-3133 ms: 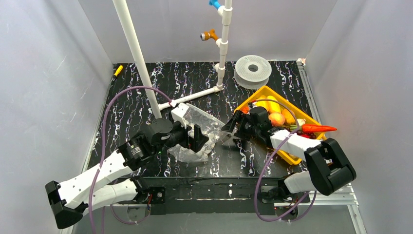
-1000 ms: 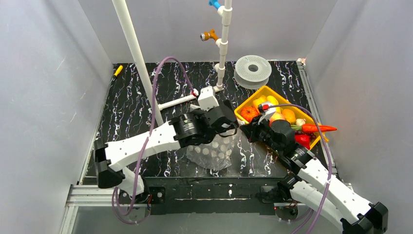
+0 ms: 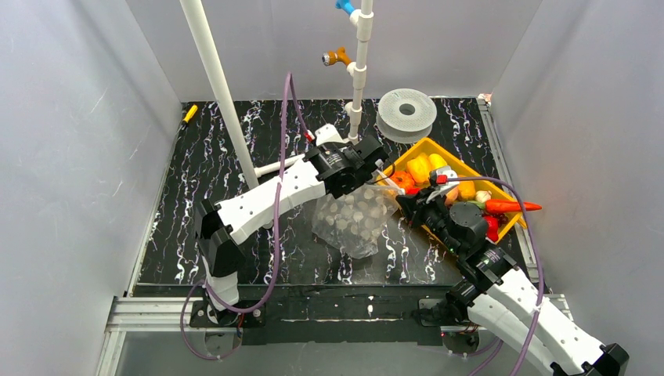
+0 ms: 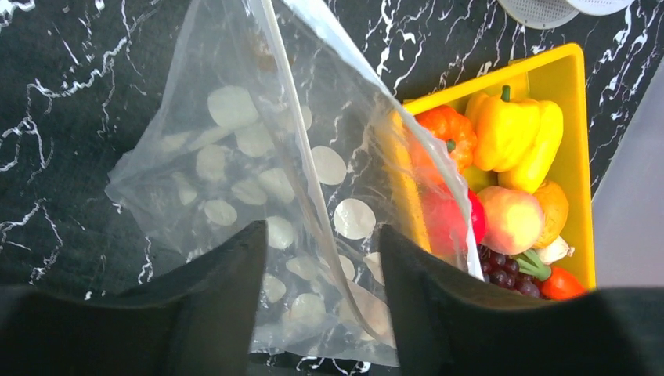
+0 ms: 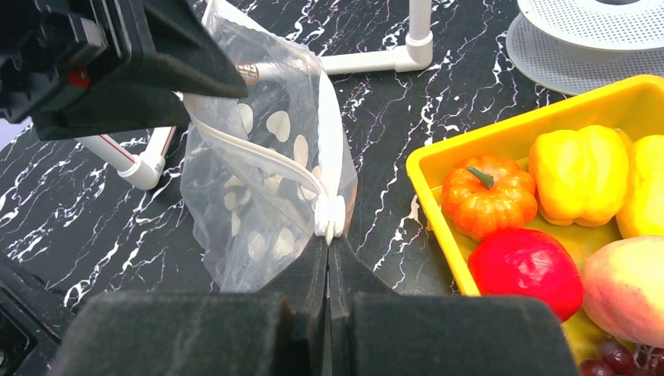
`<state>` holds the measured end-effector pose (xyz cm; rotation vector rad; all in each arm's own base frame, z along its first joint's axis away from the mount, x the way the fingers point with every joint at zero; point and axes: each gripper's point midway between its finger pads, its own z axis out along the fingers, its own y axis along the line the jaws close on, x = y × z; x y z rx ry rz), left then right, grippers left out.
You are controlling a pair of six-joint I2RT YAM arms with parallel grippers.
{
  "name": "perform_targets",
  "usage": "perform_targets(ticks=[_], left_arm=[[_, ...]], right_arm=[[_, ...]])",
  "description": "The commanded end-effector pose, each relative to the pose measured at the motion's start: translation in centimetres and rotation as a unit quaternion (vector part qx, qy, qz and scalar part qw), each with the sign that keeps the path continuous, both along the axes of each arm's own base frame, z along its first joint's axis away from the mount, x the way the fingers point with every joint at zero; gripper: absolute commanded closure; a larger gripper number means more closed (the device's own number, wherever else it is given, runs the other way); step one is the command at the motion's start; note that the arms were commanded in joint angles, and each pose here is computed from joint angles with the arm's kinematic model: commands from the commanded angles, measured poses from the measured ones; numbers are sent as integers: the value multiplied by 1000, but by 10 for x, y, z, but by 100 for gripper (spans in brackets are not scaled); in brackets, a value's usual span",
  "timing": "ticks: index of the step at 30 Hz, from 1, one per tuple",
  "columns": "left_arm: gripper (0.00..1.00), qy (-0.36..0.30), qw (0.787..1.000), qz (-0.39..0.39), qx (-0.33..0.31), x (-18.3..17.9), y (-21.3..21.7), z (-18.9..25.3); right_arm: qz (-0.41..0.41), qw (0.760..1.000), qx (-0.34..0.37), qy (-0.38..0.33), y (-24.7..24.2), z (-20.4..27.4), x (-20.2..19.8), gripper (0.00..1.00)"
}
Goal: Place the food in the zip-top bag and seal the zipper
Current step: Pick up the zipper food storage bag at the center of the board.
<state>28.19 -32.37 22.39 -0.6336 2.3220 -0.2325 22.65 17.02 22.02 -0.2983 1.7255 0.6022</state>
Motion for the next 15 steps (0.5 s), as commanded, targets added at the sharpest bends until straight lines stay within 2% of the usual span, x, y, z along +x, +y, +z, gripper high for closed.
perform_targets(ticks=[1, 4, 6, 7, 9, 11, 15], left_arm=[[57, 21, 1000, 5, -3, -7, 0, -11], [62, 20, 1000, 4, 2, -8, 3, -9], [74, 13, 1000, -8, 14, -7, 5, -7], [80, 11, 1000, -14, 23, -7, 7, -5], [89, 3, 999, -32, 44, -5, 12, -2], [89, -11, 995, -72, 72, -3, 15, 3], [91, -35, 977, -170, 124, -3, 19, 12]], right_arm=[[2, 1000, 7, -26, 2, 12, 3, 99], [1, 1000, 6, -17, 2, 10, 3, 99], [-3, 1000, 6, -9, 1, 7, 3, 99], [-4, 1000, 5, -2, 2, 5, 3, 95], [-4, 1000, 0, 23, 2, -1, 1, 77], [-4, 998, -8, 56, 3, -9, -2, 63], [-2, 993, -25, 116, 3, -16, -10, 53]])
